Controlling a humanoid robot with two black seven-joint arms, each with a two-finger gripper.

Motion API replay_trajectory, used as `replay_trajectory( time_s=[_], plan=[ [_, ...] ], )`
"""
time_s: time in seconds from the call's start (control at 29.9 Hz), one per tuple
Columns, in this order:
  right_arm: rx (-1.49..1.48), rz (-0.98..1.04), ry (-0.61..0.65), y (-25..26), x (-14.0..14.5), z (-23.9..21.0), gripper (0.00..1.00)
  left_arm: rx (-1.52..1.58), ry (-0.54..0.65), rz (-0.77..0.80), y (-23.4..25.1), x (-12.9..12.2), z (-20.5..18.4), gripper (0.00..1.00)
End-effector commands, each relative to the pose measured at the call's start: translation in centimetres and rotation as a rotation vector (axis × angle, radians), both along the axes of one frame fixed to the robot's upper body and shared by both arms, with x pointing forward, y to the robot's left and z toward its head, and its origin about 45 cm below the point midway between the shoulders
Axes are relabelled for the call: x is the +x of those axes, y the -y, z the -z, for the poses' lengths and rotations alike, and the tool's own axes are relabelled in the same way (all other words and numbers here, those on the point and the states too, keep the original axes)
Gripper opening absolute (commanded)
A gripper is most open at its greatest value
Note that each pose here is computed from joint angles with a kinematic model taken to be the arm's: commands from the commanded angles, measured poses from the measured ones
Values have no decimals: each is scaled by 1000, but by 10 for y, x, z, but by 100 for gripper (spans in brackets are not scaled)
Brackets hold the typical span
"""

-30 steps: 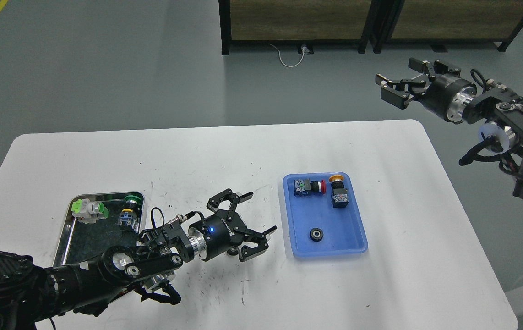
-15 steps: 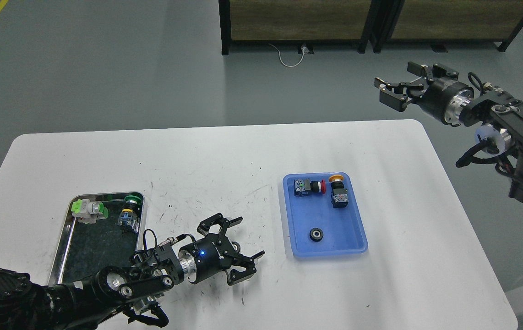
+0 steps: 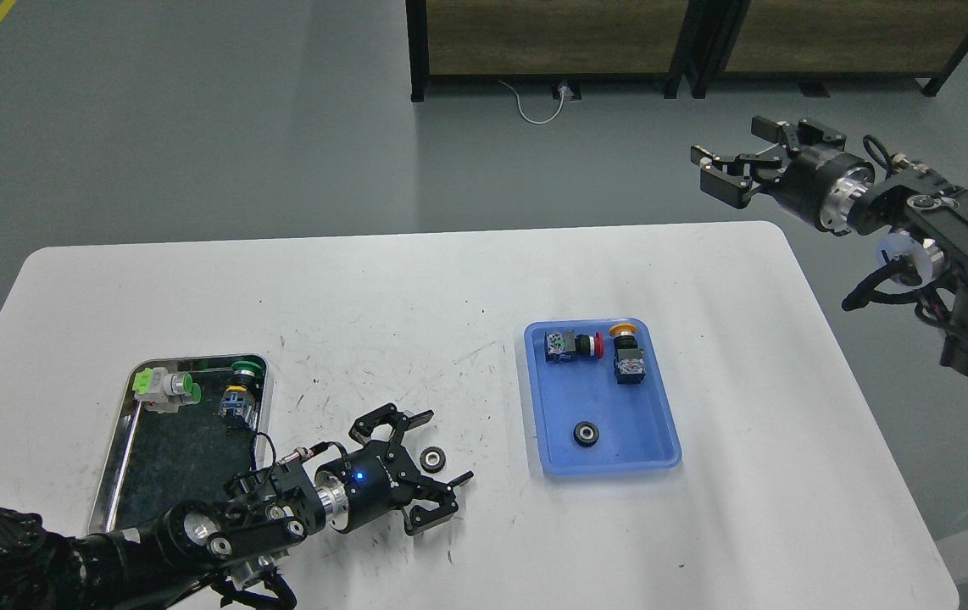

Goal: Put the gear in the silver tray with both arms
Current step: 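Lower the left gripper onto the black gear and grasp it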

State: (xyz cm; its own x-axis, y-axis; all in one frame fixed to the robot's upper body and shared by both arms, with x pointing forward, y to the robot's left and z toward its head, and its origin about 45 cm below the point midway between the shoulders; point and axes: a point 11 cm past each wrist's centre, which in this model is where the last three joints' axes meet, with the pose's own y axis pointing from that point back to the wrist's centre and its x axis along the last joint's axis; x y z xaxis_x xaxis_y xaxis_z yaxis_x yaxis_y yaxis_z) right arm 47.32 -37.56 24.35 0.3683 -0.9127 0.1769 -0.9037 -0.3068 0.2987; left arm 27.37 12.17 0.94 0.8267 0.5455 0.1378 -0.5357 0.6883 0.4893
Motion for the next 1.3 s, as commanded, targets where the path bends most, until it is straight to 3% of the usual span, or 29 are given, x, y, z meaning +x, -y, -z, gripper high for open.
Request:
replay_trajectory(
  time_s=[0.0, 0.47, 1.27],
  plan=[
    [1, -1, 1, 0, 0, 0, 94, 7, -7, -11, -7, 0, 2, 92],
    [-4, -1, -5, 1, -2, 3, 94, -31, -34, -34, -15, 6, -5, 79],
    [-11, -13, -19, -5, -2, 10, 94, -35, -72, -28, -27, -7, -2, 68]
  ],
)
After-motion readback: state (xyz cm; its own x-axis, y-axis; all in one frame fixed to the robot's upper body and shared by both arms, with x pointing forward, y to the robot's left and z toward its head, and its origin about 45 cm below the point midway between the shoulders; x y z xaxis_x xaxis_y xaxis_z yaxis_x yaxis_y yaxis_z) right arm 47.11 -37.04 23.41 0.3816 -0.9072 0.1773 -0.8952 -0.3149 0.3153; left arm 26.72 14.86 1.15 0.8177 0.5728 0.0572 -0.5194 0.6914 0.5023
